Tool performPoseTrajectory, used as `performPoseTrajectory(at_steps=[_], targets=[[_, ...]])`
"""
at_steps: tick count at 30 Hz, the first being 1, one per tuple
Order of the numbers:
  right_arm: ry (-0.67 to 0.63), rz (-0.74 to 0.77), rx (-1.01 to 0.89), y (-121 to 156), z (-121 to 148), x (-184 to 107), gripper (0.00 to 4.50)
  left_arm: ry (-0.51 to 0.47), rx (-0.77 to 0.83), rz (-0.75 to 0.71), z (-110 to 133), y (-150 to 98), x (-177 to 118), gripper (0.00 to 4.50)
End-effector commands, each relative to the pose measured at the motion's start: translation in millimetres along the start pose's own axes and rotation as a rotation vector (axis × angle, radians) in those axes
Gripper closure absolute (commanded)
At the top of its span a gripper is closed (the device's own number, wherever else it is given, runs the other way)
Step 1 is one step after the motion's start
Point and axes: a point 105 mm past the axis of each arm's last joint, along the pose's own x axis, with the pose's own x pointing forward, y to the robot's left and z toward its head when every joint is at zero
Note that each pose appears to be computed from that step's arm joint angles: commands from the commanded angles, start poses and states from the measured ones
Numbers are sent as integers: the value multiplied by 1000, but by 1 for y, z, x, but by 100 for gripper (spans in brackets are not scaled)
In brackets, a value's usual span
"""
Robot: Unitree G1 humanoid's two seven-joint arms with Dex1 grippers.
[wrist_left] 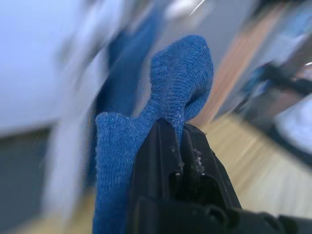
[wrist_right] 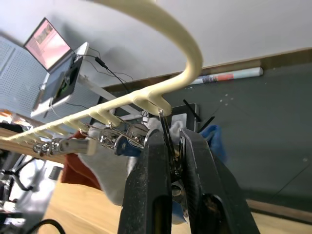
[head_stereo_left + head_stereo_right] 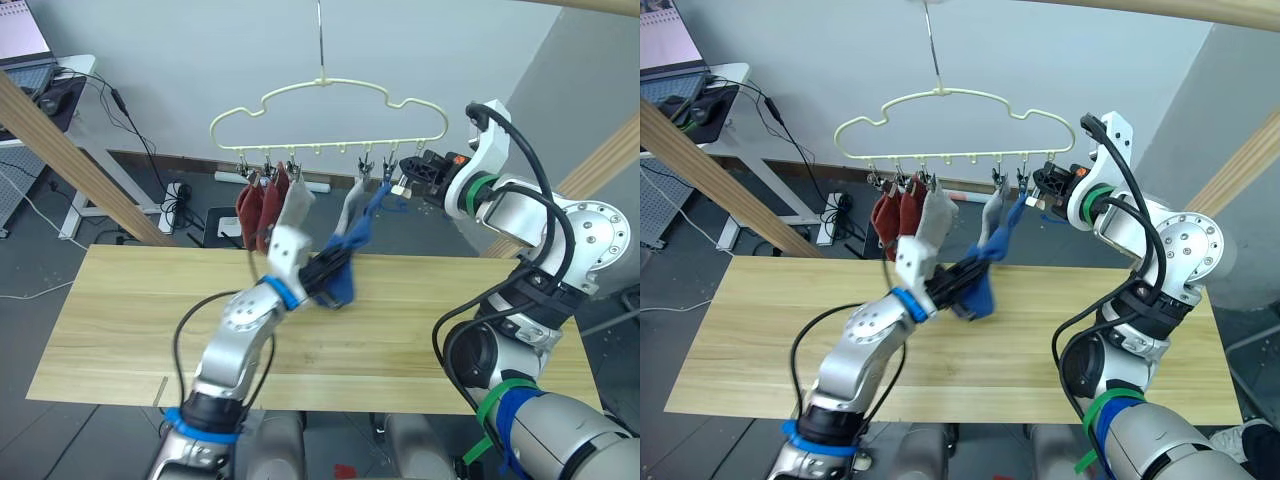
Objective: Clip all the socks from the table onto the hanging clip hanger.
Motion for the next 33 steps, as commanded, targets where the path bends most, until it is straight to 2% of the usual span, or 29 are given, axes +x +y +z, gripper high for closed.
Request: performPoseTrajectory(at_steps=[1,12,28,33], targets=[[-29,-22,21,-2,6,-3,448,-29,37,-10,6,-6,5,447],[-45,-29,91,2,6,-1,448,-47,69,27,8,1,16,447],[-30,-15,85,5,3,0,448,-83,90,58,16,8,36,447],[-67,35,86,10,13,-4,274,-78,96,38,13,6,35,450]])
